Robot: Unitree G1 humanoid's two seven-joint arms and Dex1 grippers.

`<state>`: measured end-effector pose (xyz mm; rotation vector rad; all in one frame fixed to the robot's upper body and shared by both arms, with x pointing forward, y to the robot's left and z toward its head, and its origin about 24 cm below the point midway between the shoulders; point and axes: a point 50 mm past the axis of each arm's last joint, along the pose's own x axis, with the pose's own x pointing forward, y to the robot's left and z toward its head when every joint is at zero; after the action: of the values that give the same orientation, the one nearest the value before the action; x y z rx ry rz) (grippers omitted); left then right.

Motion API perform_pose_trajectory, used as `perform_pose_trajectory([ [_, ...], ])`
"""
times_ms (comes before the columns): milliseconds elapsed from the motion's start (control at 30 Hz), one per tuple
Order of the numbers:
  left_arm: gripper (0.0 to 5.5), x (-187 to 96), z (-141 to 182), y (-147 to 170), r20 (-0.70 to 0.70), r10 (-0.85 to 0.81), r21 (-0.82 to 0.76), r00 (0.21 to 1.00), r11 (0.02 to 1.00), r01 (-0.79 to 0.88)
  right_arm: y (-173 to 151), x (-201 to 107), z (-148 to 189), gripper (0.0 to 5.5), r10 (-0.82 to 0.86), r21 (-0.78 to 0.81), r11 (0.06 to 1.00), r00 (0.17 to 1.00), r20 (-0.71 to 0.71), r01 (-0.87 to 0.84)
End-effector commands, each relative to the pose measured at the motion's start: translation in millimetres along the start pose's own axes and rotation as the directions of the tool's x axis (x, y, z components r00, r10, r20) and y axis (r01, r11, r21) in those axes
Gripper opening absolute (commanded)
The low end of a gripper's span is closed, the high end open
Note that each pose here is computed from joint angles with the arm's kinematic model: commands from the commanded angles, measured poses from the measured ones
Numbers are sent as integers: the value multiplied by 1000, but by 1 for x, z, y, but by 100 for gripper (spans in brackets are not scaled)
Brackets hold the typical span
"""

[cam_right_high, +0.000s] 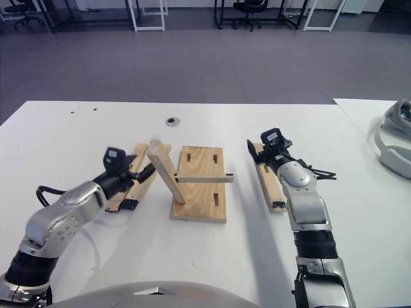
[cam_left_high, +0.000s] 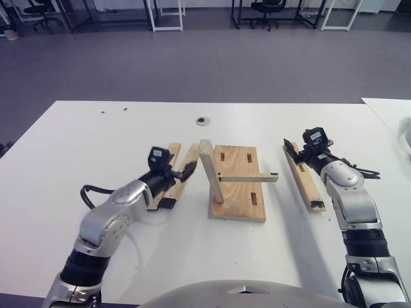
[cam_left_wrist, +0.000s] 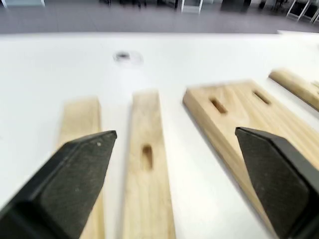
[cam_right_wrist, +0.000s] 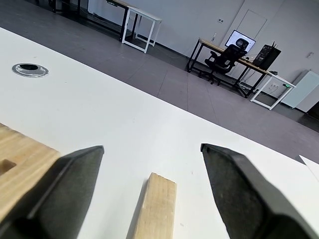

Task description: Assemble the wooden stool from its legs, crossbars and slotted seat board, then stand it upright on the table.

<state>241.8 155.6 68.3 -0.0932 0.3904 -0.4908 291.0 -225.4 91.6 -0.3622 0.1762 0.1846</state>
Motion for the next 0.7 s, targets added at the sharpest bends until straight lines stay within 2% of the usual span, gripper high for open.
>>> perform_pose_trajectory([
  [33, 439, 5, -19, 7, -78, 41, 4, 996, 999, -41, 8, 3, -7, 364, 18, 5, 1000, 1000, -21, -18],
  [200, 439, 6, -37, 8, -160, 36, -3, 986, 999, -37, 16, 4, -11, 364, 31, 14, 999, 999, -35, -31],
  [300, 389, 4, -41, 7, -186, 32, 33, 982, 999, -26, 18, 5, -12, 364, 36, 15, 999, 999, -39, -35],
  [533, 267, -3, -45, 13, -269, 109, 297, 957, 954, -25, 23, 6, -12, 364, 43, 10, 999, 998, -43, -43],
  [633, 215, -6, -47, 15, -277, 112, 313, 954, 950, -21, 26, 6, -12, 364, 46, 10, 999, 998, -44, -46],
  [700, 208, -3, -39, 12, -218, 92, 255, 972, 966, -35, 27, 8, -12, 364, 53, 12, 999, 998, -42, -52],
])
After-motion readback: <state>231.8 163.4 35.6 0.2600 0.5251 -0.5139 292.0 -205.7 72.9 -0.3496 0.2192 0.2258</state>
